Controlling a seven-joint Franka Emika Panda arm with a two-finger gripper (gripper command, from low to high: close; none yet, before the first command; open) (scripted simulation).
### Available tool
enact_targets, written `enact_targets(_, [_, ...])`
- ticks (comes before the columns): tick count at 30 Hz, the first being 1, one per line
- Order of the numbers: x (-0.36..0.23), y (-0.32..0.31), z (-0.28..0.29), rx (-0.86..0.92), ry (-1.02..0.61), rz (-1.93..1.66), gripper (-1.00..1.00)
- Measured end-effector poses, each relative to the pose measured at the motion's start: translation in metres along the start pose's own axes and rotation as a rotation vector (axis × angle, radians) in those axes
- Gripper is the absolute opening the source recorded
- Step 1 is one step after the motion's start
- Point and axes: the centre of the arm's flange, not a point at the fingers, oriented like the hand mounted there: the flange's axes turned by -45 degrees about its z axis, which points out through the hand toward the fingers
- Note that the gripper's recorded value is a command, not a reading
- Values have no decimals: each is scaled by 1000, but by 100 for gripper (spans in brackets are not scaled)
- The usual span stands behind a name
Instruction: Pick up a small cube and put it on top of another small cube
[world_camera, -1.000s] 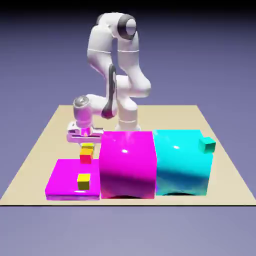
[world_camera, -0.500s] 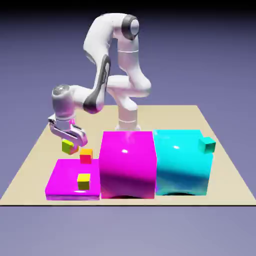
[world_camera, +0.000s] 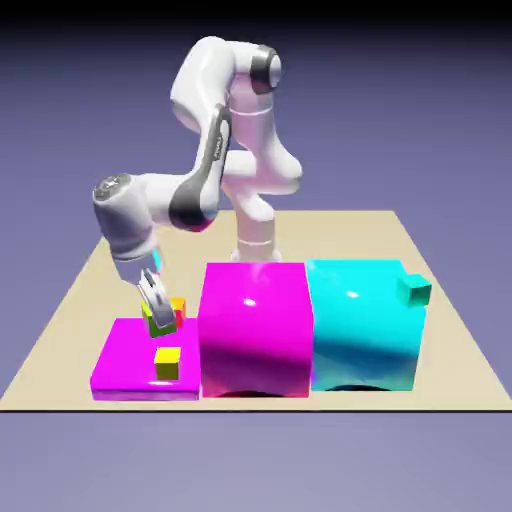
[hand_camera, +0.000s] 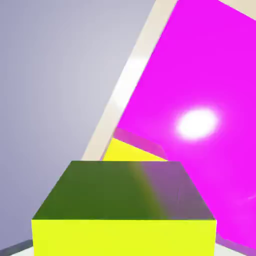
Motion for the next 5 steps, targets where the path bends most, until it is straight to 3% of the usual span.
enact_targets(1, [0, 1, 13, -1, 0, 0, 100])
enact_targets(3, [0, 1, 13, -3, 1, 0, 100])
enact_targets(5, [-1, 0, -25, -2, 1, 0, 100])
